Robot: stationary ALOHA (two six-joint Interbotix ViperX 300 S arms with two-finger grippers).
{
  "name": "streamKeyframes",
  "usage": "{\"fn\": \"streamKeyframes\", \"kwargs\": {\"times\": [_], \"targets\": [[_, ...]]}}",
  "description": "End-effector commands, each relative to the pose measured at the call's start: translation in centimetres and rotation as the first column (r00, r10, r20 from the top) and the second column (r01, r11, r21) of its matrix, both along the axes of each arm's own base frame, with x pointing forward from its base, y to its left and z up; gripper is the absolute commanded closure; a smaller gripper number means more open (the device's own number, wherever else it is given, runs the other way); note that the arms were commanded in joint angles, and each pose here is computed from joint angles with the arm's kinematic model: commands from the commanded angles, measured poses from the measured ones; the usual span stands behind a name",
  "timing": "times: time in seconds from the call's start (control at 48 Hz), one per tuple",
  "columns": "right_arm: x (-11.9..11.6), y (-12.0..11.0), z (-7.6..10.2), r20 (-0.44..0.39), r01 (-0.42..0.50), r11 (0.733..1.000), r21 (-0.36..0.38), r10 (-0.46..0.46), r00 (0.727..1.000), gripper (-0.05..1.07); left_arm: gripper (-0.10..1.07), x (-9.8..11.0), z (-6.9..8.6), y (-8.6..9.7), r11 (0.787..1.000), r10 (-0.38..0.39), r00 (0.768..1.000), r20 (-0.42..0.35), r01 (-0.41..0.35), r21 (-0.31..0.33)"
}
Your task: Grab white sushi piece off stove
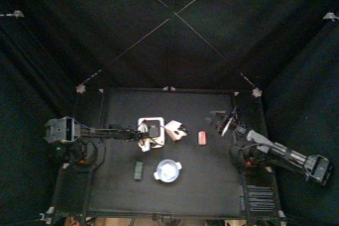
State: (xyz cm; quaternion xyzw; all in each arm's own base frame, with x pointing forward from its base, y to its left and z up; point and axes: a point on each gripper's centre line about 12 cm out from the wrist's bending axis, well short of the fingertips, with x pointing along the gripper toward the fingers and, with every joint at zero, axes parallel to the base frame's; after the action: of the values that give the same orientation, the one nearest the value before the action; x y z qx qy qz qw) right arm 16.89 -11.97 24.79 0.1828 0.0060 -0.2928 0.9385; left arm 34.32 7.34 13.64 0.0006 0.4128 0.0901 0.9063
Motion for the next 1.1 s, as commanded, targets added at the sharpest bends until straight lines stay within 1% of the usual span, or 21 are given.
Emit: {"fn": "streamKeyframes", "kwargs": {"times": [0.0,0.146,0.229,0.354,0.438,0.562,0.729,0.833,1.083], "targets": [[0.2,-0.2,0.5,0.01,0.004,1.0,-0.007,-0.004,1.0,0.1,0.02,0.3,0.5,0.3,1.0,0.005,1.0,0.023,-0.006,0.002],[0.2,-0.2,0.5,0.01,0.004,1.0,-0.007,-0.004,1.0,0.09,0.14,0.3,0.6,0.3,1.0,0.005,1.0,0.024,-0.006,0.002],[0.2,-0.2,0.5,0.01,0.004,1.0,-0.007,-0.004,1.0,0.1,0.23,0.3,0.5,0.3,1.0,0.007,1.0,0.023,-0.007,0.002],[0.1,-0.2,0.5,0.009,0.004,1.0,-0.006,-0.004,1.0,0.1,0.34,0.4,0.7,0.3,1.0,0.008,1.0,0.027,-0.008,0.002],[0.2,-0.2,0.5,0.01,0.004,1.0,-0.007,-0.004,1.0,0.1,0.39,0.4,0.9,0.3,1.0,0.011,0.999,0.033,-0.011,0.0],[0.2,-0.2,0.5,0.01,0.004,1.0,-0.007,-0.004,1.0,0.1,0.41,0.3,1.6,0.2,1.0,0.012,0.999,0.049,-0.012,-0.001],[0.2,-0.2,0.5,0.009,0.004,1.0,-0.008,-0.003,1.0,0.1,0.41,0.1,2.7,-0.1,1.0,0.007,0.997,0.08,-0.007,0.004],[0.2,-0.2,0.5,0.01,0.004,1.0,-0.007,-0.004,1.0,0.09,0.41,0.0,3.2,-0.1,1.0,0.005,0.996,0.094,-0.006,0.007],[0.1,-0.2,0.5,0.009,0.004,1.0,-0.006,-0.004,1.0,0.1,0.41,0.1,3.3,-0.3,1.0,0.0,0.995,0.101,-0.001,0.007]]}}
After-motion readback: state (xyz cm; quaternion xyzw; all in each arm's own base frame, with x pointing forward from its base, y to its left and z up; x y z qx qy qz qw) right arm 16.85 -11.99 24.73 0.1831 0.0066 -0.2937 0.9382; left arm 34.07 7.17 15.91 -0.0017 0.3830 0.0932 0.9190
